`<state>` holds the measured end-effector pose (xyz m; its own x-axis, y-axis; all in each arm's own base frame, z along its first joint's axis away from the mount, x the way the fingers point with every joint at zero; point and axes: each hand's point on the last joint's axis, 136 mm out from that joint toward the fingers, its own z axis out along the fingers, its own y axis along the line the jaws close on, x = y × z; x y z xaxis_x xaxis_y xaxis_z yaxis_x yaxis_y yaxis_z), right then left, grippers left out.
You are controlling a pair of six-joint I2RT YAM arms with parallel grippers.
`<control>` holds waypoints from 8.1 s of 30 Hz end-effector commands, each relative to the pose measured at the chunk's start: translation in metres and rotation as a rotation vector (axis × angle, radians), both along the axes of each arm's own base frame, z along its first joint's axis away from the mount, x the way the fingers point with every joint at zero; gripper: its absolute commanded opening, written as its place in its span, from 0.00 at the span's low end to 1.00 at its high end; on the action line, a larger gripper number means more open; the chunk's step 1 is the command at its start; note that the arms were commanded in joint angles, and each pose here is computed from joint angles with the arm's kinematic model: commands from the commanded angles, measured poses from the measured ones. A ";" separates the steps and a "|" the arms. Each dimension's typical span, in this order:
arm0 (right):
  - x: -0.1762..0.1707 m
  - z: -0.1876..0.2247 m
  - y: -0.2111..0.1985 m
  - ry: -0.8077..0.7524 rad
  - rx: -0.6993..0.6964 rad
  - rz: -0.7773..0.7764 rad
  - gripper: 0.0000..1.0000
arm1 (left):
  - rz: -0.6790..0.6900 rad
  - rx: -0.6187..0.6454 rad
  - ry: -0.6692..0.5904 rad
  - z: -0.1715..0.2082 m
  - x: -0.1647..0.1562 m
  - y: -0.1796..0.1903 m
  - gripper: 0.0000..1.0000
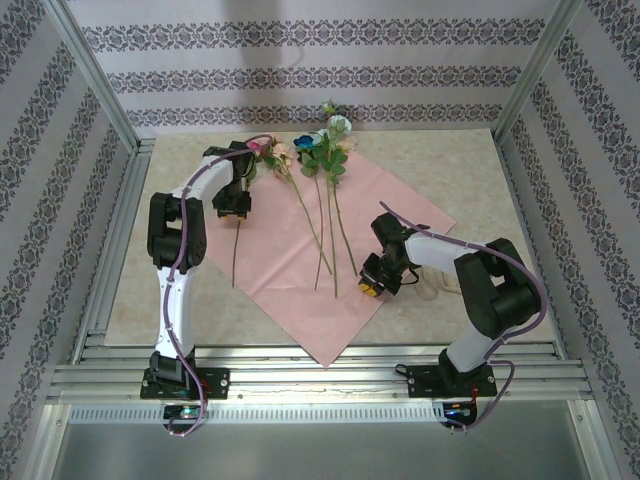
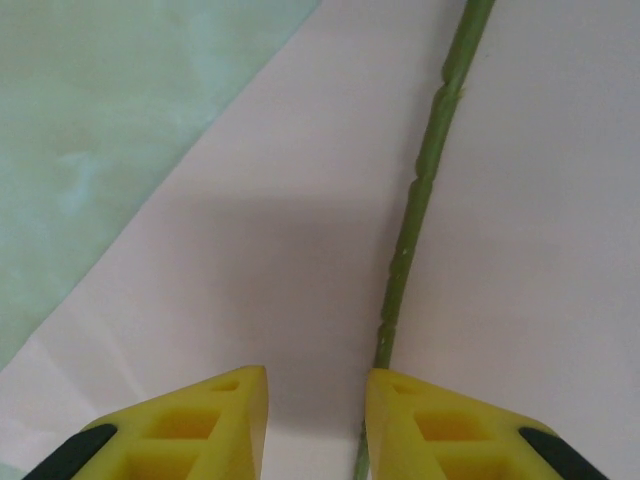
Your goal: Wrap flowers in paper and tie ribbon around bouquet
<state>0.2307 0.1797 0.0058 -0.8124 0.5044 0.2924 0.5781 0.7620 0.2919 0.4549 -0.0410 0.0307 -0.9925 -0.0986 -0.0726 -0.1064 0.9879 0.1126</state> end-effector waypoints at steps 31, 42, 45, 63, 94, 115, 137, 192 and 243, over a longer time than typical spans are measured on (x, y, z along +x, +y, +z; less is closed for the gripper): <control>-0.032 -0.048 -0.021 0.098 -0.141 0.033 0.13 | -0.017 -0.148 -0.025 -0.003 0.008 -0.010 0.33; -0.031 -0.047 -0.020 0.098 -0.140 0.038 0.13 | -0.002 -0.098 -0.019 -0.015 -0.002 0.001 0.05; -0.031 -0.047 -0.021 0.098 -0.142 0.037 0.12 | 0.023 -0.061 -0.049 -0.004 -0.002 0.013 0.00; -0.029 -0.043 -0.020 0.081 -0.141 0.049 0.13 | 0.067 -0.582 -0.380 0.149 0.026 -0.093 0.00; -0.031 -0.046 -0.020 0.081 -0.142 0.096 0.13 | 0.338 -0.612 -0.304 0.065 0.039 -0.112 0.35; -0.034 -0.047 -0.022 0.083 -0.151 0.094 0.13 | 0.026 -0.403 -0.185 0.014 0.062 -0.156 0.17; -0.035 -0.047 -0.020 0.083 -0.144 0.098 0.13 | -0.099 -0.660 -0.475 0.161 0.059 -0.222 0.00; 0.047 0.033 -0.018 -0.181 -0.179 0.204 0.24 | 0.152 -0.585 -0.207 0.031 -0.001 -0.154 0.15; -0.079 -0.003 0.186 -0.449 -0.296 1.516 0.42 | 0.389 -0.664 -0.018 -0.026 -0.089 -0.085 0.04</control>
